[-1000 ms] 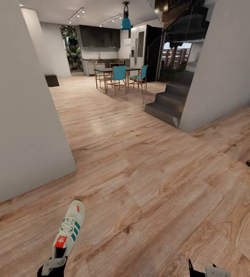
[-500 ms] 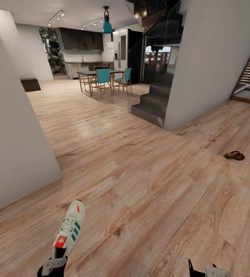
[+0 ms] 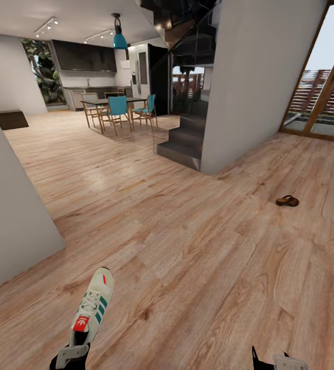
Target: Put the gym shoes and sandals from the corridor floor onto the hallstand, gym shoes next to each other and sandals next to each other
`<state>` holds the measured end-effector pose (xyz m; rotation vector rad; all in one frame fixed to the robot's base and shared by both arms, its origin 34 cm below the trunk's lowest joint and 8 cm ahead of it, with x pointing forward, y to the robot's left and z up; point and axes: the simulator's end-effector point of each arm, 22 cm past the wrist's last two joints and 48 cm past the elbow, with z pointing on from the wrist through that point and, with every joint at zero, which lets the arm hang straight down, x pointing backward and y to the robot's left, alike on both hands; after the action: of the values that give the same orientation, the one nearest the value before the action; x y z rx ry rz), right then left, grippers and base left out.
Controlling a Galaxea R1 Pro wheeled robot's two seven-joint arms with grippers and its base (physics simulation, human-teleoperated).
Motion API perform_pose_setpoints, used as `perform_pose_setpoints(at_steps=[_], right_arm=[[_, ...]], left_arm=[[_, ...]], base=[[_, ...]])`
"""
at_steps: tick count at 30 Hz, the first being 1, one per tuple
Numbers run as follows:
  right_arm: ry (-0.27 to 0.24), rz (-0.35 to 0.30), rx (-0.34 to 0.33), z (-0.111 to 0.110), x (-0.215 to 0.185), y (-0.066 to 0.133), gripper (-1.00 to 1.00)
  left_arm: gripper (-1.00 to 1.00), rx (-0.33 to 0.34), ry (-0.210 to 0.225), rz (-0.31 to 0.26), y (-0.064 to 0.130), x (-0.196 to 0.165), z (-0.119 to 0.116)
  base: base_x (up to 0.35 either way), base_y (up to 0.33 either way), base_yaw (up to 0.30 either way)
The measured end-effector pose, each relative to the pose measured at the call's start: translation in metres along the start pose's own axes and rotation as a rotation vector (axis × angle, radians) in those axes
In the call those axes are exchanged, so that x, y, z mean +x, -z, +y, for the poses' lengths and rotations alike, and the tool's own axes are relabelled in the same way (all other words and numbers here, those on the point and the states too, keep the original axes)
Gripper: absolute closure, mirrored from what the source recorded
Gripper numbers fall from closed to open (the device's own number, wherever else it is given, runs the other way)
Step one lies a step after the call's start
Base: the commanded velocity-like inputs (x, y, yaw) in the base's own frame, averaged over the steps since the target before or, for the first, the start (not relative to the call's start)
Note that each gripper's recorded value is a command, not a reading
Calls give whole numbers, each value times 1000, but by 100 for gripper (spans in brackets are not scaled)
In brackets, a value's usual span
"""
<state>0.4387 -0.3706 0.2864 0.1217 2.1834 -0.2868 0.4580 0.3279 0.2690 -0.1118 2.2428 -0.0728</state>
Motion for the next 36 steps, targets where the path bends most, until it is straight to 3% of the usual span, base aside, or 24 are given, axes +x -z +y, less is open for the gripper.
perform_pose_setpoints(at_steps=[22, 36], right_arm=[[-8, -31, 0, 0, -14, -1, -100], [-13, -52, 1, 0, -23, -1, -100]], left_arm=[[100, 0, -2, -35, 0, -17, 1], [100, 6, -1, -55, 0, -26, -3]], base=[[12, 0, -181], [310, 0, -148]])
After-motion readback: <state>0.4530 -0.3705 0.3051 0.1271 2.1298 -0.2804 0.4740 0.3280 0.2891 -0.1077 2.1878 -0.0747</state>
